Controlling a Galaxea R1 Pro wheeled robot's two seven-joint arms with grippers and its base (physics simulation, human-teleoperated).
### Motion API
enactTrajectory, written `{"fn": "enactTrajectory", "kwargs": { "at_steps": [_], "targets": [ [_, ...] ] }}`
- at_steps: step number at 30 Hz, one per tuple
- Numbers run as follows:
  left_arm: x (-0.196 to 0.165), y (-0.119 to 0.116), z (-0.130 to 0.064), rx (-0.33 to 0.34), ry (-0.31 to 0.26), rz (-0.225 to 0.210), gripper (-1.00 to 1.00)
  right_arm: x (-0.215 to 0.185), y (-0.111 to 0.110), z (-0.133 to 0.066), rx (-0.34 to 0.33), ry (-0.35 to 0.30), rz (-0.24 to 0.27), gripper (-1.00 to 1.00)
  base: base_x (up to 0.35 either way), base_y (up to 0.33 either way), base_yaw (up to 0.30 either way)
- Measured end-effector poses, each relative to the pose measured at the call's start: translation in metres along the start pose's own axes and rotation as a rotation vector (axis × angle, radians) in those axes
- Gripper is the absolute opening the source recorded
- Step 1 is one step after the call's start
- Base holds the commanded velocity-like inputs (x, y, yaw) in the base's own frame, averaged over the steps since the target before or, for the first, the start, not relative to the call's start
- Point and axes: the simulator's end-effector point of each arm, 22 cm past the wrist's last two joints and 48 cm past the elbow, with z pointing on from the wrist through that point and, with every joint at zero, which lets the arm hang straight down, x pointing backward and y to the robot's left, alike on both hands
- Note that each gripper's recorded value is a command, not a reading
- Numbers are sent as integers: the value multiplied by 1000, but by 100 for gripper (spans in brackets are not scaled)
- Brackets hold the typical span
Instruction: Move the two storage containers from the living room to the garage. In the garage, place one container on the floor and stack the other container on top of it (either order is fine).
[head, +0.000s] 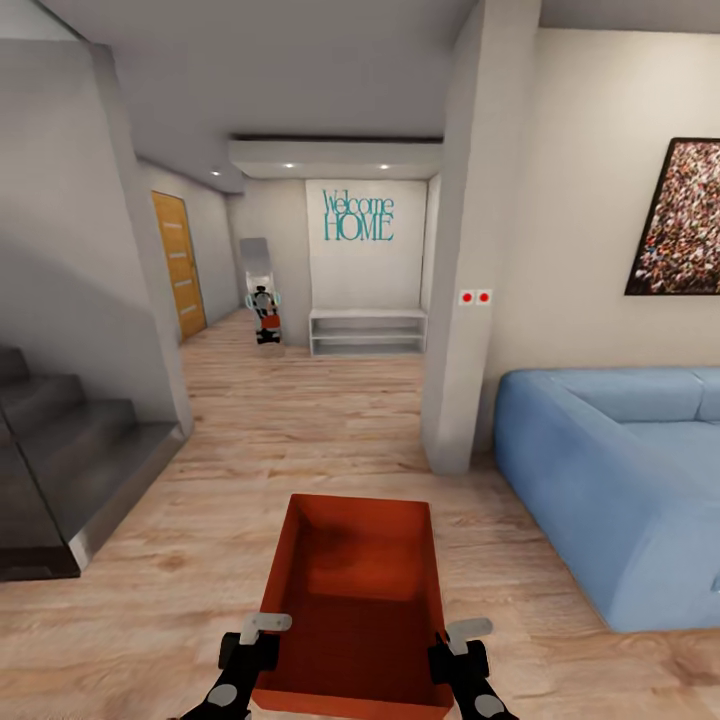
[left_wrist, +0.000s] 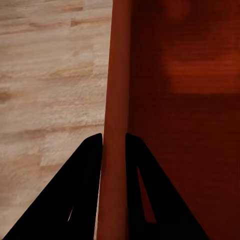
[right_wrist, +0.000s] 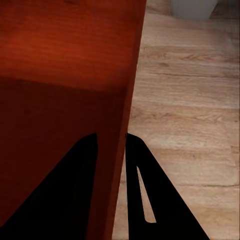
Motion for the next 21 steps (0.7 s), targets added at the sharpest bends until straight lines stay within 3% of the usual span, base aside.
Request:
{"fn": "enactTrajectory", "kwargs": {
  "at_steps": [13,21],
  "targets": [
    [1,0,0,0,1,0,-100,0,0,0,0,1,1,-100,50,0,262],
    [0,0,0,0,0,-1,-100,0,0,0,0,0,0,-100,284,0,215]
  ]
}}
